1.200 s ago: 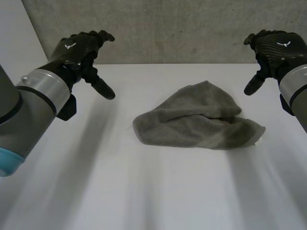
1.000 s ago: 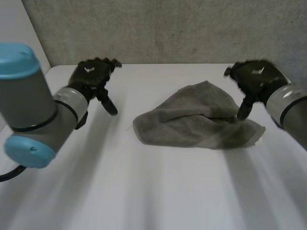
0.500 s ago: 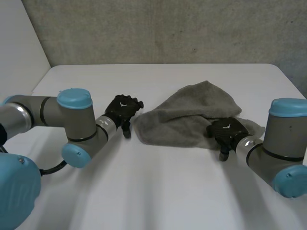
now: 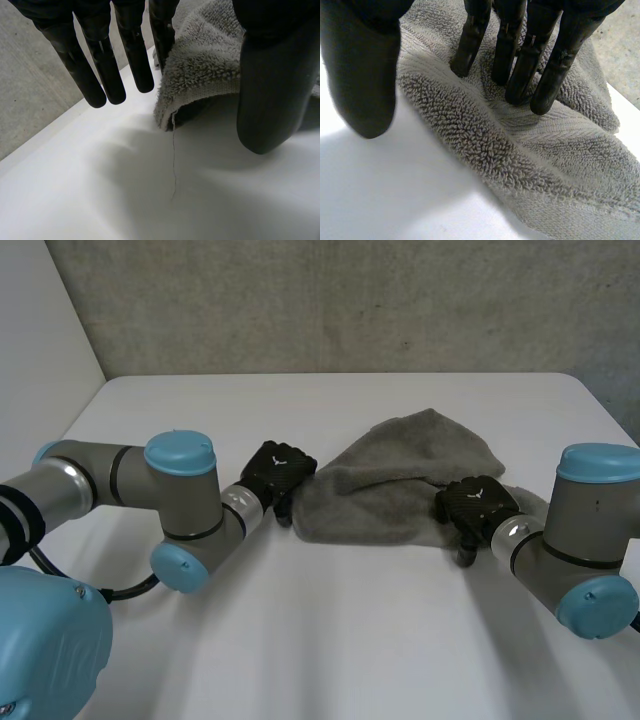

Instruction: Fold the towel.

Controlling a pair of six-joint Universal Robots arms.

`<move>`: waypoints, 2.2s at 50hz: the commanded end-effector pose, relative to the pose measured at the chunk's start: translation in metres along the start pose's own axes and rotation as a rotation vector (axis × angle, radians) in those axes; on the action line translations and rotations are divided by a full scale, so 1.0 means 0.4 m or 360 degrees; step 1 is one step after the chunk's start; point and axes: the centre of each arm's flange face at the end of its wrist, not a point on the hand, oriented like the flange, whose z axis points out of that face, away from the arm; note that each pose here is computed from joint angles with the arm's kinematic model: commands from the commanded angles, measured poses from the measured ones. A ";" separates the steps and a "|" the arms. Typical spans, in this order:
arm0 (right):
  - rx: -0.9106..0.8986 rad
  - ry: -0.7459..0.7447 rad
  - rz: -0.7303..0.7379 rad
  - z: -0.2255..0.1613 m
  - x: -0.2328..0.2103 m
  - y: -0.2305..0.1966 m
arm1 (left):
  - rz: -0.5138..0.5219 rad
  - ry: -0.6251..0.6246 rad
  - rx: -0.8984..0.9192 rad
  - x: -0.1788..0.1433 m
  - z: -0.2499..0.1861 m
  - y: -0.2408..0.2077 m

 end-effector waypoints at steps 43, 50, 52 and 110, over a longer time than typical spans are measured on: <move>0.0894 0.0272 0.0229 -0.359 0.157 -0.450 | -0.0134 -0.0347 0.0767 -0.144 -0.488 -0.567; 0.0820 0.0155 0.0233 -0.393 0.133 -0.445 | -0.0129 -0.0347 0.0815 -0.124 -0.559 -0.576; 0.0745 0.0113 0.0240 -0.376 0.118 -0.420 | -0.0140 -0.0332 0.0770 -0.116 -0.553 -0.554; 0.0147 0.0068 -0.0081 -0.299 -0.057 -0.184 | -0.0319 -0.0352 -0.0312 0.002 -0.578 -0.046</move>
